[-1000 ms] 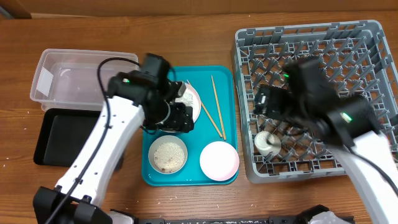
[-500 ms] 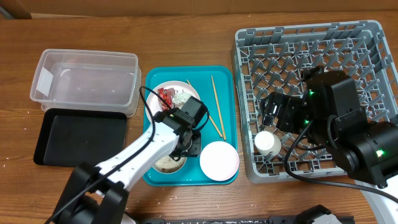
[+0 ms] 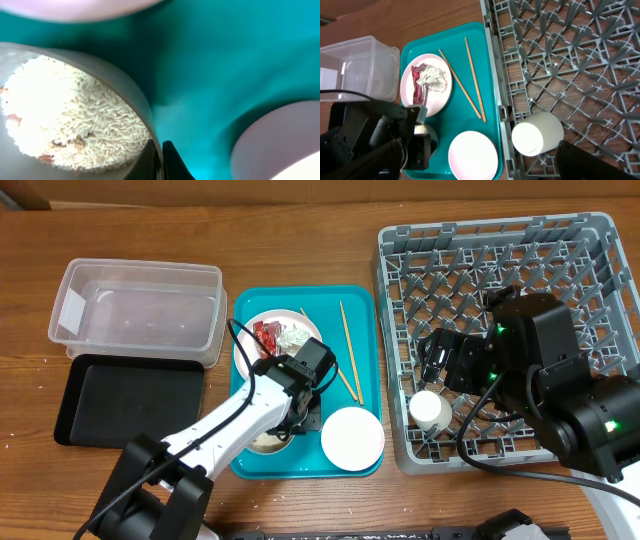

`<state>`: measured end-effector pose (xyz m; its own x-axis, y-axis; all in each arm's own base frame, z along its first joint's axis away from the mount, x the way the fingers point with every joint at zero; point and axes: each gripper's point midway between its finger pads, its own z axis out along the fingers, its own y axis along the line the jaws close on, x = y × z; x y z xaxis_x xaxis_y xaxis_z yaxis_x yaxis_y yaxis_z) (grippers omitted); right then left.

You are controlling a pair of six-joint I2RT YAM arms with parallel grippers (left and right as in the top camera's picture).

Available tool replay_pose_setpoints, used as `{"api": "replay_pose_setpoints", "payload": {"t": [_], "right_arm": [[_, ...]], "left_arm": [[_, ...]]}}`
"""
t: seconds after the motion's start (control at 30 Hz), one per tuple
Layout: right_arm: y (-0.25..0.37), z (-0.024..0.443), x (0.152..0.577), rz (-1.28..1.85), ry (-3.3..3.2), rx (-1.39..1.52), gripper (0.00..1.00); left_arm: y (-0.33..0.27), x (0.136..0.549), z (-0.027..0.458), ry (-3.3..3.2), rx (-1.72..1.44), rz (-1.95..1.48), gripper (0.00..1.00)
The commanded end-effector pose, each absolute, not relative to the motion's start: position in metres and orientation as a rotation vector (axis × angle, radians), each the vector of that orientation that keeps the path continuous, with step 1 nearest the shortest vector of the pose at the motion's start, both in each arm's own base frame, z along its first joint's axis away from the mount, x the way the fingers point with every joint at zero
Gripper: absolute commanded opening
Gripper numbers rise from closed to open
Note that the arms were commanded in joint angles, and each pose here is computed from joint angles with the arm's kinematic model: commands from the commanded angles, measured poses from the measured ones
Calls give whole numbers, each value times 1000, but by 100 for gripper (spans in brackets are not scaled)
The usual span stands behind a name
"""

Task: Sort waste into correct bins and load items into the dishwasher
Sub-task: 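Grasp the rice bowl rim with the left gripper, then tip the rice bowl over the black tray to dump the rice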

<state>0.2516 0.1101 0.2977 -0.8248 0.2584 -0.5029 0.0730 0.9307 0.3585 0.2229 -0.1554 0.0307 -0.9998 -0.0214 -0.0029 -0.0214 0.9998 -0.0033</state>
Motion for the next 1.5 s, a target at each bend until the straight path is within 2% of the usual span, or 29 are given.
{"api": "replay_pose_setpoints", "payload": {"t": [0.0, 0.17, 0.33, 0.53, 0.8, 1.1, 1.47], "right_arm": [[110, 305, 253, 449, 2499, 232, 99], [110, 305, 253, 449, 2498, 232, 99], [110, 304, 253, 447, 2502, 232, 99], [110, 304, 252, 447, 2502, 232, 99], [110, 304, 252, 447, 2502, 233, 99], [110, 304, 252, 448, 2502, 233, 99], [110, 304, 252, 448, 2503, 233, 99]], "left_arm": [[-160, 221, 56, 3143, -27, -49, 4], [-151, 231, 115, 3068, -3, -80, 4], [-134, 249, 153, 2992, -44, -321, 4], [-68, 281, 179, 2777, -198, -1010, 4], [11, 299, 191, 2305, -423, -1474, 4], [62, 294, 189, 2011, -571, -1608, 4], [76, 288, 188, 1977, -546, -1554, 4]]}}
